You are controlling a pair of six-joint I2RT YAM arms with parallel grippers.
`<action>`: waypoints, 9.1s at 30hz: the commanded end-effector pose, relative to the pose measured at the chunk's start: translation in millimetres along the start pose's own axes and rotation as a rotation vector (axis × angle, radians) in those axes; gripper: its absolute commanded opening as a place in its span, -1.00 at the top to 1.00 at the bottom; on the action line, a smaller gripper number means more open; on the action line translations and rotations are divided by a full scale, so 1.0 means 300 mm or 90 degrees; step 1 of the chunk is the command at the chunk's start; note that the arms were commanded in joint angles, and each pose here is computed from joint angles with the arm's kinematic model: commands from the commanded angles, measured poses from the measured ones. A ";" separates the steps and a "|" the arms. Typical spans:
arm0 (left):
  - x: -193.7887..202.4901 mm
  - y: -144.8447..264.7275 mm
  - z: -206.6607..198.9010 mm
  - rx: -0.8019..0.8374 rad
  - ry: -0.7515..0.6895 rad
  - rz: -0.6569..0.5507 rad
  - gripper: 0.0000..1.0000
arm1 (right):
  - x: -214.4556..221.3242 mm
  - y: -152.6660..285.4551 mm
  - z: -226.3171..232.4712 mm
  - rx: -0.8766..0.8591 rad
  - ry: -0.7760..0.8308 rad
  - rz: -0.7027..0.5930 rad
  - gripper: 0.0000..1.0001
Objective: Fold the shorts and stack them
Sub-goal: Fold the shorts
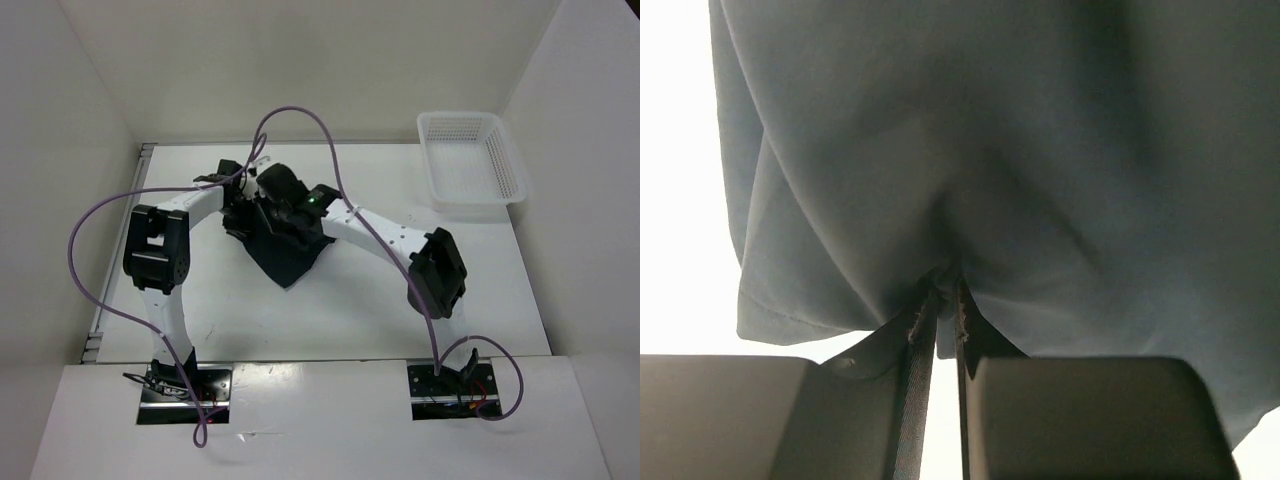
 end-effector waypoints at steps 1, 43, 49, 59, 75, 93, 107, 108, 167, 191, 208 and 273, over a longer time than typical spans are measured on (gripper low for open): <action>0.006 -0.095 0.015 0.007 -0.002 -0.001 0.64 | -0.042 -0.031 0.112 -0.070 0.020 -0.035 1.00; -0.087 0.325 -0.001 0.130 0.060 -0.050 -0.71 | 0.162 -0.042 0.091 -0.186 0.498 0.013 -0.23; -0.052 0.263 -0.038 0.180 0.070 -0.020 -0.83 | 0.181 -0.083 0.108 -0.200 0.561 0.006 -0.23; 0.004 0.140 -0.027 0.156 0.074 0.050 -0.31 | 0.303 -0.148 0.115 -0.223 0.639 0.051 -0.25; 0.047 0.071 -0.020 0.139 0.074 0.085 0.64 | 0.239 -0.249 0.119 -0.124 0.633 -0.020 0.09; -0.128 0.124 0.109 0.039 0.052 -0.008 1.00 | 0.343 -0.051 0.156 -0.225 0.657 0.042 1.00; -0.186 0.067 0.120 0.068 0.050 -0.024 0.79 | 0.448 -0.035 0.181 -0.329 0.634 0.114 0.68; -0.201 0.071 0.124 0.064 0.047 -0.035 0.79 | 0.437 -0.033 0.187 -0.330 0.634 0.108 0.38; -0.106 0.098 -0.028 0.086 0.015 0.035 -0.46 | 0.391 0.056 -0.468 -0.264 -0.236 0.181 -0.07; -0.116 0.122 0.024 0.044 0.021 0.028 -0.78 | 0.266 -0.222 -0.614 -0.171 -0.294 0.131 0.14; -0.123 0.215 0.013 0.086 0.036 -0.014 -1.00 | 0.581 0.150 -0.511 -0.240 -0.229 0.254 0.50; -0.102 -0.019 -0.062 0.036 -0.025 0.150 -0.15 | -0.048 -0.247 -0.831 -0.009 -0.180 -0.047 0.99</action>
Point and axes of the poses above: each gripper's point midway between its finger pads, its own y axis back along the fingers, its own z axis along the line the jaws close on, x = y × z, the point moved 4 cm from there along y, back along the fingers, and after that the axes turned 12 degrees about -y, right-handed, at the moved point
